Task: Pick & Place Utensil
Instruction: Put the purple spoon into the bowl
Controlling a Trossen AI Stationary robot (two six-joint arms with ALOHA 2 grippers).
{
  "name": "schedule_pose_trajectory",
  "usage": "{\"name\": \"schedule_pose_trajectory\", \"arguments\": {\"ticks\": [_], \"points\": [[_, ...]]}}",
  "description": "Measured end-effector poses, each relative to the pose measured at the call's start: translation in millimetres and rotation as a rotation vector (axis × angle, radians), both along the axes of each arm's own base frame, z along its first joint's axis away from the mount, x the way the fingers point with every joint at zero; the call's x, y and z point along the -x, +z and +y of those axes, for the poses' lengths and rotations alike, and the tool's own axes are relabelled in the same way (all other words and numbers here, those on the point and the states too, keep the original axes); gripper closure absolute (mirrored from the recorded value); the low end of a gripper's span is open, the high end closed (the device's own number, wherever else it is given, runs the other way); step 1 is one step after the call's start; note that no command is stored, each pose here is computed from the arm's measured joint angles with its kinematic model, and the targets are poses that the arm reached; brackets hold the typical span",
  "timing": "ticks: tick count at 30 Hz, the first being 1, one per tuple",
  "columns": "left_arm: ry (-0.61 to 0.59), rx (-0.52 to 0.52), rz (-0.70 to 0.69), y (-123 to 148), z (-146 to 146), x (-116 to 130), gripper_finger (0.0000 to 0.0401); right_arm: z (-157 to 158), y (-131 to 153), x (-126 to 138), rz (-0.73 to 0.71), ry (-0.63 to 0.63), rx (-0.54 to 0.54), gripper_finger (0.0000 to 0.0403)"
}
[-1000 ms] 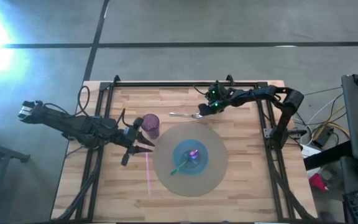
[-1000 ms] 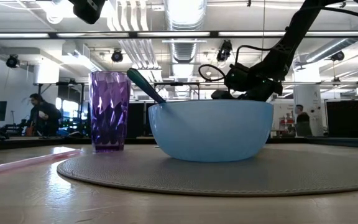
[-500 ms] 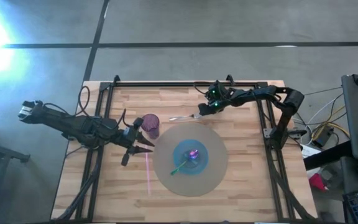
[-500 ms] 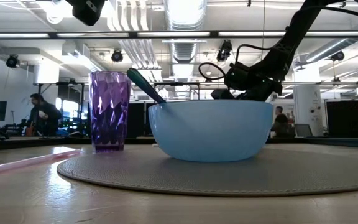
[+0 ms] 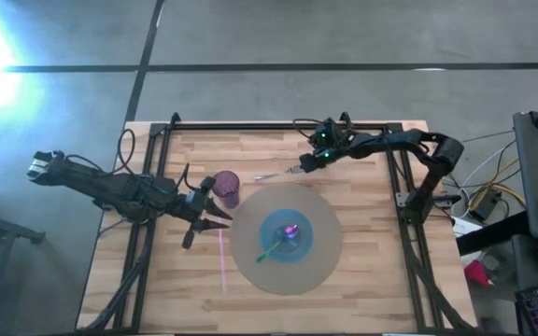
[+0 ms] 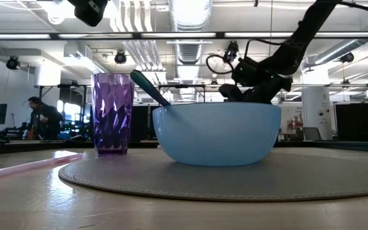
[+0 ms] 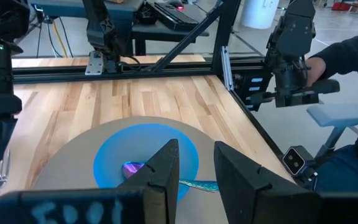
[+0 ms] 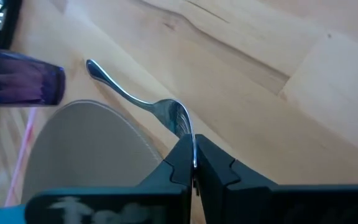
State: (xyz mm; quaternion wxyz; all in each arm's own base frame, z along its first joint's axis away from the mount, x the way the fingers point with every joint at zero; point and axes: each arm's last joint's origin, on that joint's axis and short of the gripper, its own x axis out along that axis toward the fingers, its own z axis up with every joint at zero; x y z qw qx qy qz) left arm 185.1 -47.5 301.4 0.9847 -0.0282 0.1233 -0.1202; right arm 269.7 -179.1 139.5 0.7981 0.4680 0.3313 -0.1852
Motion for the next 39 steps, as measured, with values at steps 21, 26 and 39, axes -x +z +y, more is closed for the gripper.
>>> {"name": "schedule_pose_trajectory", "arguments": {"ticks": [21,26,39], "points": [[-0.001,-0.002,-0.008,1,0,0,0.0218,25,103,36,-0.189,0.027,0.235,0.0395],[0.007,0.026,-0.024,3,0,-1,0.0178,37,129,54,-0.224,0.015,0.313,0.0395],[0.026,0.168,-0.108,14,-1,-2,0.0167,92,184,81,-0.446,0.117,0.474,0.0395]]}}
